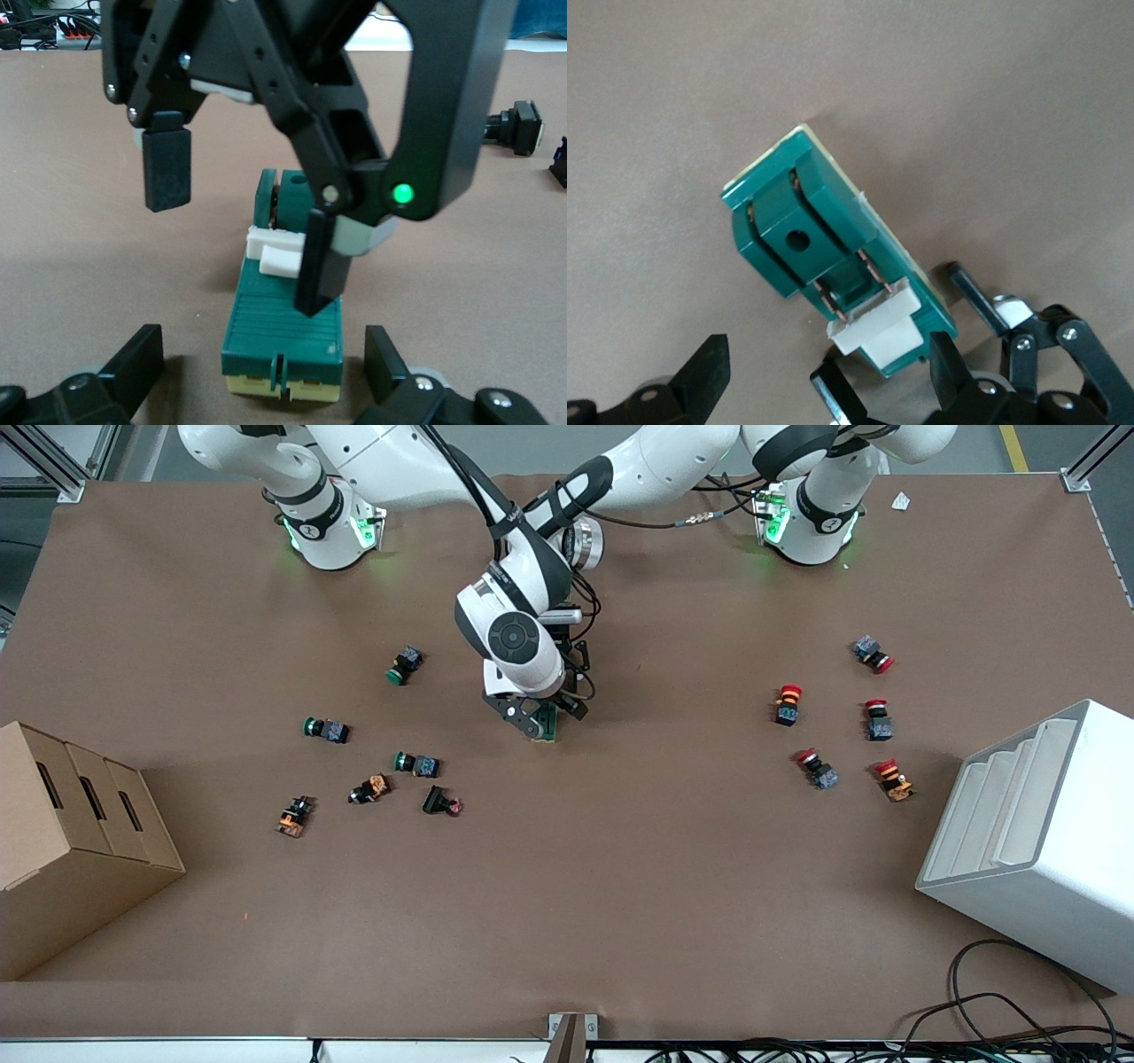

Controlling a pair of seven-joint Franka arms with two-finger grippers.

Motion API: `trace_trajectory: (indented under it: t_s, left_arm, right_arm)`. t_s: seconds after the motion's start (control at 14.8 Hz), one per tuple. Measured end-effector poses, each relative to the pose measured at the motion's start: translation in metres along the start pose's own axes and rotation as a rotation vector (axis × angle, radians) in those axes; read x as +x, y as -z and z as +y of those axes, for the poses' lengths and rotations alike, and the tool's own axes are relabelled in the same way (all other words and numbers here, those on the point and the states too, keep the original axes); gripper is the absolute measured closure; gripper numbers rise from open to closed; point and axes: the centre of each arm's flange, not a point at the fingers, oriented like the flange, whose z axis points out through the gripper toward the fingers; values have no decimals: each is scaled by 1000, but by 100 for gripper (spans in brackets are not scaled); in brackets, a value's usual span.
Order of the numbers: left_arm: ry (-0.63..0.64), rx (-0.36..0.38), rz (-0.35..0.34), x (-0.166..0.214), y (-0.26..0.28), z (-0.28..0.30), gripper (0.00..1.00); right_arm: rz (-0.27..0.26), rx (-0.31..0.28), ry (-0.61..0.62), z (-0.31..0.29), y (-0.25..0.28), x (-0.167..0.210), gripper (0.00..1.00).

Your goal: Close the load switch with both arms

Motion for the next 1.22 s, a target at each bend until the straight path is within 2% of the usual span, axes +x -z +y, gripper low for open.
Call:
trace_trajectory:
  t_s: [0.41, 1.22]
  left_arm:
    - [-1, 0, 1, 0, 0, 0, 1]
    - [-2, -1, 3, -1, 0, 0, 1]
  right_arm:
    - [-3, 30, -6, -2, 0, -4, 0]
    - [0, 44, -10, -1, -3, -4, 0]
